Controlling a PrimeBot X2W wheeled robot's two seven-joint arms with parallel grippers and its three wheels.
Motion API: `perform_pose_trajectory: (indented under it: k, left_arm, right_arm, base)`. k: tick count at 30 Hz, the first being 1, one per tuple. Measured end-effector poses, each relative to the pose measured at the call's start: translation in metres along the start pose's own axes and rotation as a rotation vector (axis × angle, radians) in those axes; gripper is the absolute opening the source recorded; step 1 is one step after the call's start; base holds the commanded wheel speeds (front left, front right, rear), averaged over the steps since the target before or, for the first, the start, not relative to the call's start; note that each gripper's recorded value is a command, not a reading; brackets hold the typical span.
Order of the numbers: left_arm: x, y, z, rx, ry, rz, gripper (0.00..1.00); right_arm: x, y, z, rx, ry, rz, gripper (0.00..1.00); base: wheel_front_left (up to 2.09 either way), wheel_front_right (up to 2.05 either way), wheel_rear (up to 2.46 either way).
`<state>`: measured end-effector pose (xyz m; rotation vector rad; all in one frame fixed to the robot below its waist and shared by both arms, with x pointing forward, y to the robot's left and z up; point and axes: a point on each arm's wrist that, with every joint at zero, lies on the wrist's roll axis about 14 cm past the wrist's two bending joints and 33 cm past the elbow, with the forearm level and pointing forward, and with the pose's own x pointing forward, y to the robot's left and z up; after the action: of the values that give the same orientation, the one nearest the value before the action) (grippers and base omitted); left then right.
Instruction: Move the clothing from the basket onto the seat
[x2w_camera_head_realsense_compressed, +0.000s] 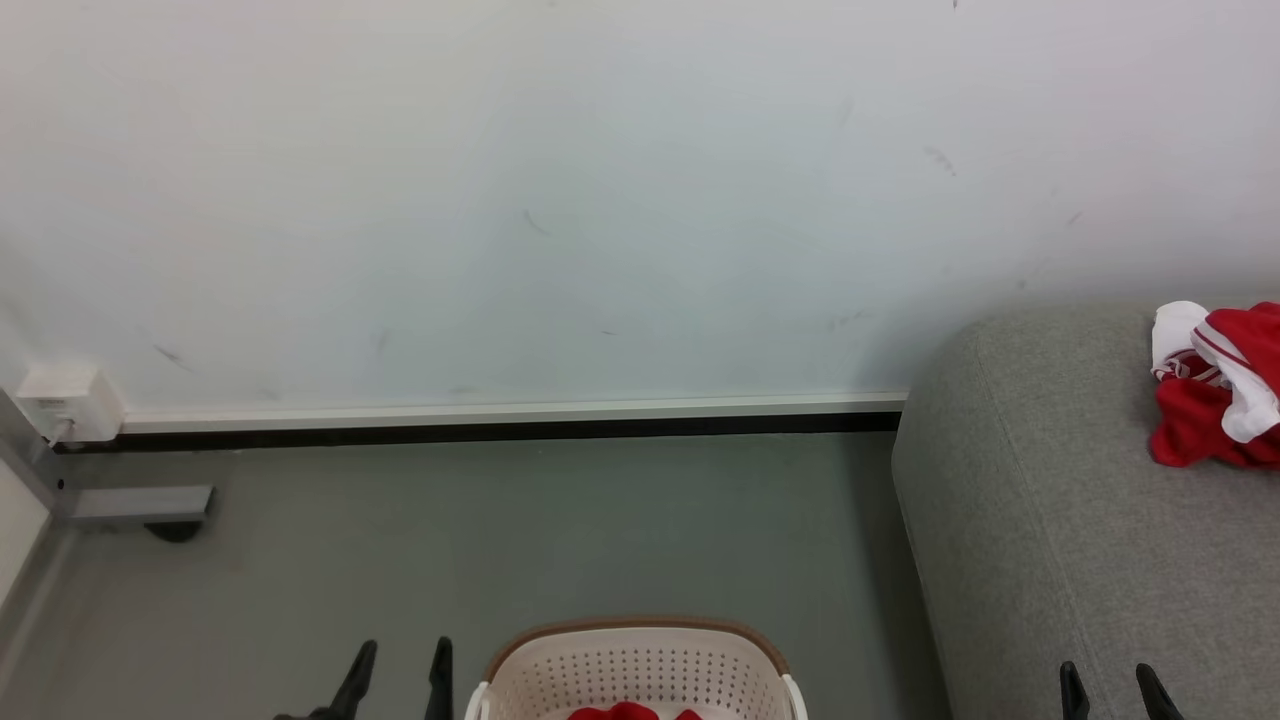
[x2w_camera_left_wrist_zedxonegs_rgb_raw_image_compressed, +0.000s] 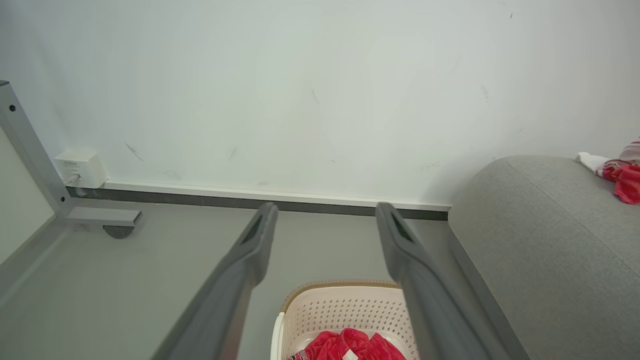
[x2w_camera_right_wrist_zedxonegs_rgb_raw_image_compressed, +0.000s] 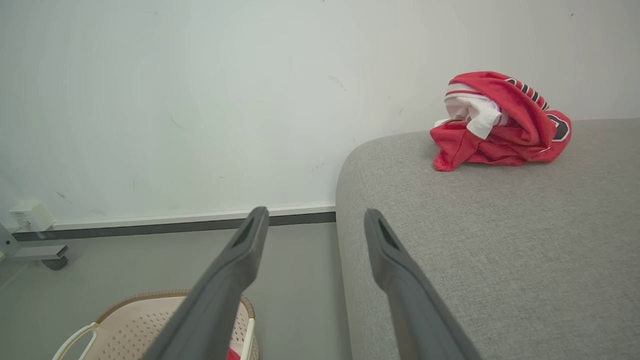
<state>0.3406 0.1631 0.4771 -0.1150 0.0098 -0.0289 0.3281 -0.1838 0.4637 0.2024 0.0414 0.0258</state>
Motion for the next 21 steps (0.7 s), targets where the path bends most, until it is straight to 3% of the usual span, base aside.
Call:
perform_pose_trajectory:
  k: [10, 21]
  left_arm:
    - [0.005, -0.009, -0.003, 0.001, 0.012, -0.028, 1.00]
    - [0.025, -0.047, -0.019, 0.004, 0.066, -0.155, 1.00]
  right_arm:
    - [0.002, -0.002, 0.003, 0.002, -0.009, -0.009, 1.00]
    - [-0.002, -0.016, 0.014, -0.004, -0.045, -0.058, 1.00]
  base:
    - [0.00, 0.00, 0.00]
    - [0.00, 0.00, 0.00]
